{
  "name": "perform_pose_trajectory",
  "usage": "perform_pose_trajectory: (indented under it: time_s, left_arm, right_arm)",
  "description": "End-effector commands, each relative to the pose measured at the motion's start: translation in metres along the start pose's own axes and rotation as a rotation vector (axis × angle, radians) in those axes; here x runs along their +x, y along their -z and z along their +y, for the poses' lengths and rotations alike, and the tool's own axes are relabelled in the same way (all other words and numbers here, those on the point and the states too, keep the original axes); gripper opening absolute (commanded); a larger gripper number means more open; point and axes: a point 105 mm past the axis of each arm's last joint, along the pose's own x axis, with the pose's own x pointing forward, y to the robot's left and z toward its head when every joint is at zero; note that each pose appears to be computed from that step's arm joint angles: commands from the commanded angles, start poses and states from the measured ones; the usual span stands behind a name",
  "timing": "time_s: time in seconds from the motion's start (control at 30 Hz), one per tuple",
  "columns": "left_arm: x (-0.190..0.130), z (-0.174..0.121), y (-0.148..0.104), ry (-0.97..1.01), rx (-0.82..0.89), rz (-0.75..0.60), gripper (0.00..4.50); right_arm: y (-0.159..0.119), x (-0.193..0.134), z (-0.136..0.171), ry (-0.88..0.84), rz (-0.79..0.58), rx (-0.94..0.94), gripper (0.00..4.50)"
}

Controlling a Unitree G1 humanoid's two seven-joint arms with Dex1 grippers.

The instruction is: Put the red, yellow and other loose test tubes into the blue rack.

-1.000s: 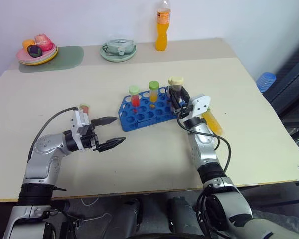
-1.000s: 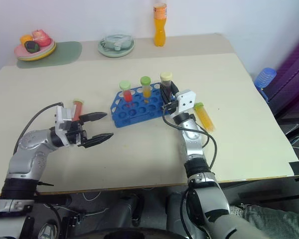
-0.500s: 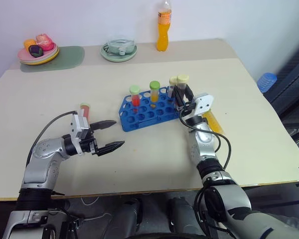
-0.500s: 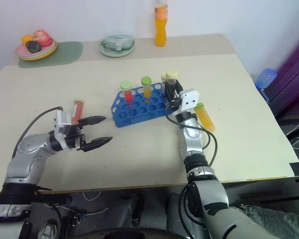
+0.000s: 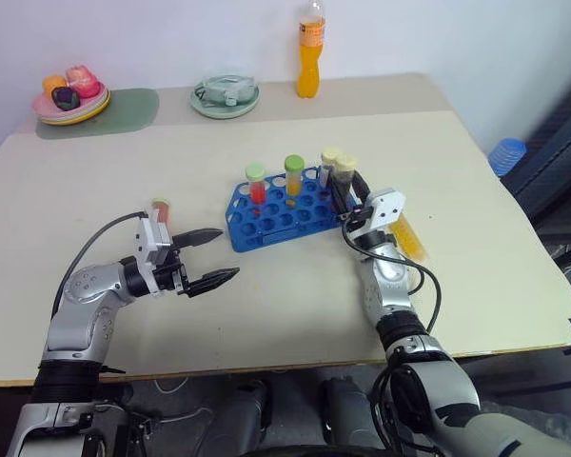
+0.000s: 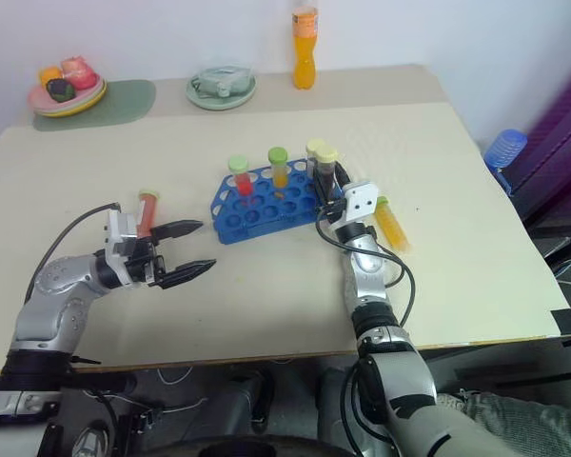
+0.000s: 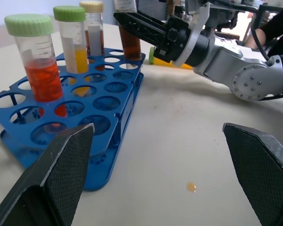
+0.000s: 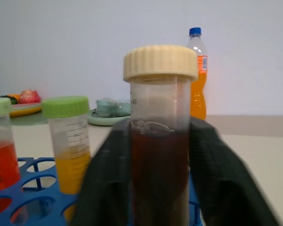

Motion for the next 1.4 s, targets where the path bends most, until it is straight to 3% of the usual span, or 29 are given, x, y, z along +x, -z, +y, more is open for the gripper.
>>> perform_pose_trajectory:
  time_s: [0.03, 0.07, 0.1, 0.37, 0.53, 0.63, 0.77, 0.87, 1.0, 1.23, 1.4]
  left_arm:
    - [0.001, -0.002, -0.011, 0.011, 0.039, -0.036, 4.5]
    - [0.001, -0.002, -0.011, 0.01, 0.038, -0.037, 4.5]
    - [0.002, -0.003, -0.011, 0.009, 0.037, -0.038, 4.5]
    - [0.005, -0.003, -0.008, 0.011, 0.029, -0.045, 4.5]
    - [0.009, -0.005, -0.005, 0.022, 0.02, -0.053, 4.5]
    - [0.011, -0.005, -0.003, 0.029, 0.016, -0.055, 4.5]
    - [0.013, -0.005, -0.001, 0.04, 0.013, -0.058, 4.5]
    - [0.016, -0.004, -0.001, 0.052, 0.011, -0.064, 4.5]
    - [0.02, -0.003, -0.001, 0.071, 0.013, -0.064, 4.5]
    - [0.022, -0.004, -0.004, 0.072, 0.015, -0.068, 4.5]
    - [0.019, -0.006, -0.004, 0.061, 0.013, -0.064, 4.5]
  right_arm:
    - [-0.008, 0.003, 0.005, -0.007, -0.048, -0.04, 3.68]
    - [-0.01, 0.003, 0.005, -0.005, -0.052, -0.062, 4.23]
    - [-0.012, 0.003, 0.004, -0.011, -0.055, -0.083, 4.47]
    - [-0.04, -0.001, -0.009, -0.074, -0.082, -0.209, 4.47]
    - [-0.076, -0.012, -0.022, -0.098, -0.023, -0.305, 4.47]
    - [-0.091, -0.025, -0.029, -0.103, 0.119, -0.334, 4.47]
    - [-0.099, -0.039, -0.032, -0.165, 0.369, -0.237, 4.47]
    - [-0.091, -0.047, -0.042, -0.18, 0.574, -0.167, 4.47]
    - [-0.067, -0.052, -0.074, -0.066, 0.846, -0.089, 4.47]
    - [-0.042, -0.05, -0.112, 0.06, 1.022, -0.022, 4.47]
    - [-0.038, -0.051, -0.121, 0.06, 1.095, 0.009, 4.47]
